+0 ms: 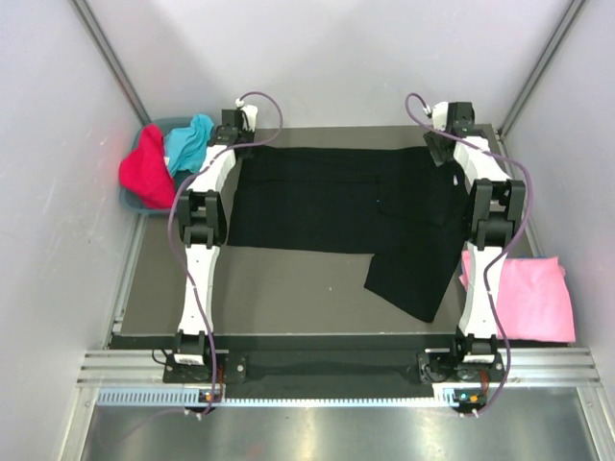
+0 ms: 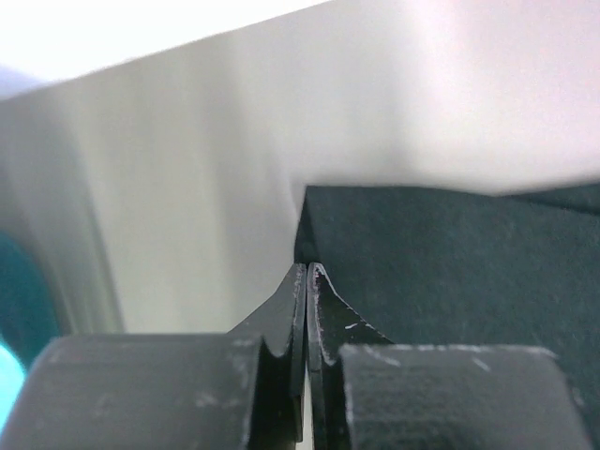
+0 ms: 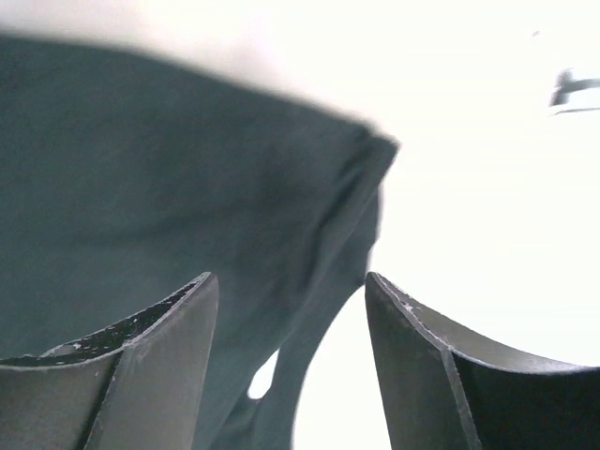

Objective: Fold and stack the t-shirts
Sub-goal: Fold the tshirt

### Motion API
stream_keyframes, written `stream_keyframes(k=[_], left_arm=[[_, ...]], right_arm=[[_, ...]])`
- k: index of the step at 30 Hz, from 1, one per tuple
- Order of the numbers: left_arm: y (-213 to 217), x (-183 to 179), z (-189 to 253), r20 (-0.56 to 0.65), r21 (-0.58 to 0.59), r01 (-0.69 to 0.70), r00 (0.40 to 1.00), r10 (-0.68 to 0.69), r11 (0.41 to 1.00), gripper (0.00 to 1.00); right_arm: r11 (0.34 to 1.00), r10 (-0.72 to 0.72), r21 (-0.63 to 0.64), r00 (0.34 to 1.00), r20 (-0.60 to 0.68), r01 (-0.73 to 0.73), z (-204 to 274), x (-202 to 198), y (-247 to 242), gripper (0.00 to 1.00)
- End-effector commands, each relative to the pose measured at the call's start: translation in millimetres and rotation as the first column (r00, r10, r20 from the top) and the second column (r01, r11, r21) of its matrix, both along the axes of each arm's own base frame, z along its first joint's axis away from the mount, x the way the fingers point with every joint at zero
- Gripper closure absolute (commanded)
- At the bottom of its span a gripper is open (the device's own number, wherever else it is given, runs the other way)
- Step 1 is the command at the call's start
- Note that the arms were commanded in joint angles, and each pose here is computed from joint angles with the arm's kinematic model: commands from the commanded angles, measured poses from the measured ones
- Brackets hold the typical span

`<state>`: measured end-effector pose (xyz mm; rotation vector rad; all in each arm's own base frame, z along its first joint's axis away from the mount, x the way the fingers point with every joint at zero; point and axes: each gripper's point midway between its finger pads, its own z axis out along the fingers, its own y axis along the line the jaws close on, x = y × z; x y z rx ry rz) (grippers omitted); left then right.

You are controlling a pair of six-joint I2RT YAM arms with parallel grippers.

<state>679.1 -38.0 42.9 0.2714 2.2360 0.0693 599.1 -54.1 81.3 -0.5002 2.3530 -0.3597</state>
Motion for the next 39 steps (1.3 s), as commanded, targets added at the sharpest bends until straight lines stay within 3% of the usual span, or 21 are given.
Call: stream_keyframes(k=[1,11,22,26,27,28,29,30,31,32,34,35,36,37,39], left_arm=[[7,9,-16,0.017,0.01,-0.022,1.0,0.022,1.0,1.0],[12,10,-34,0.002,0.03,-0.023,1.0,0.023,0.999,1.0],[25,22,-25,0.062,0.073,-0.047,0.997,0.043,0.996,1.0],[30,32,23,0.165,0.072,-0.118,0.981,0.105,0.99,1.0],[25,36,58,0.226,0.05,-0.129,0.968,0.114,0.99,0.99],[22,35,74,0.246,0.04,-0.126,0.963,0.112,0.991,0.95],[18,35,91,0.272,0.033,-0.118,0.957,0.105,0.992,0.87],[11,34,137,0.35,0.012,-0.11,0.932,0.099,0.994,0.82],[6,30,140,0.354,0.003,-0.092,0.931,0.085,0.996,0.77],[0,22,190,0.429,-0.015,-0.075,0.9,0.074,0.997,0.66],[-5,12,201,0.487,0.004,-0.042,0.873,0.035,0.999,0.6],[-12,4,213,0.507,0.012,-0.016,0.862,0.008,1.0,0.56],[-14,-8,250,0.563,0.046,0.001,0.826,-0.027,0.999,0.54],[-17,-15,242,0.543,0.069,0.01,0.838,-0.046,0.998,0.53],[-22,-34,258,0.535,0.096,0.016,0.842,-0.065,0.995,0.52]], right_arm=[[0.994,-0.043,-0.094,0.998,0.048,0.047,8,22,-23,0.36],[0.986,-0.003,-0.168,0.999,-0.032,-0.002,-32,30,-33,0.39],[0.977,0.006,-0.212,1.0,0.021,-0.001,-42,55,-41,0.39],[0.983,-0.014,-0.183,0.997,0.079,0.029,-14,56,-41,0.38],[0.984,-0.023,-0.174,0.991,0.132,0.046,16,56,-40,0.37],[0.987,-0.032,-0.153,0.989,0.142,0.054,21,52,-38,0.36],[0.989,-0.028,-0.14,0.98,0.198,0.057,57,50,-36,0.36],[0.99,-0.033,-0.127,0.975,0.219,0.062,71,47,-34,0.35],[0.992,-0.042,-0.111,0.973,0.229,0.069,83,42,-33,0.34],[0.993,-0.029,-0.1,0.961,0.276,0.059,116,38,-29,0.34],[0.994,-0.015,-0.098,0.953,0.304,0.047,137,29,-25,0.33],[0.995,0.004,-0.097,0.933,0.36,0.033,173,19,-22,0.32],[0.995,0.024,-0.103,0.925,0.38,0.016,185,12,-18,0.31],[0.992,0.062,-0.127,0.934,0.351,-0.018,173,2,-15,0.31],[0.986,0.149,-0.131,0.914,0.378,-0.106,201,-22,3,0.3]])
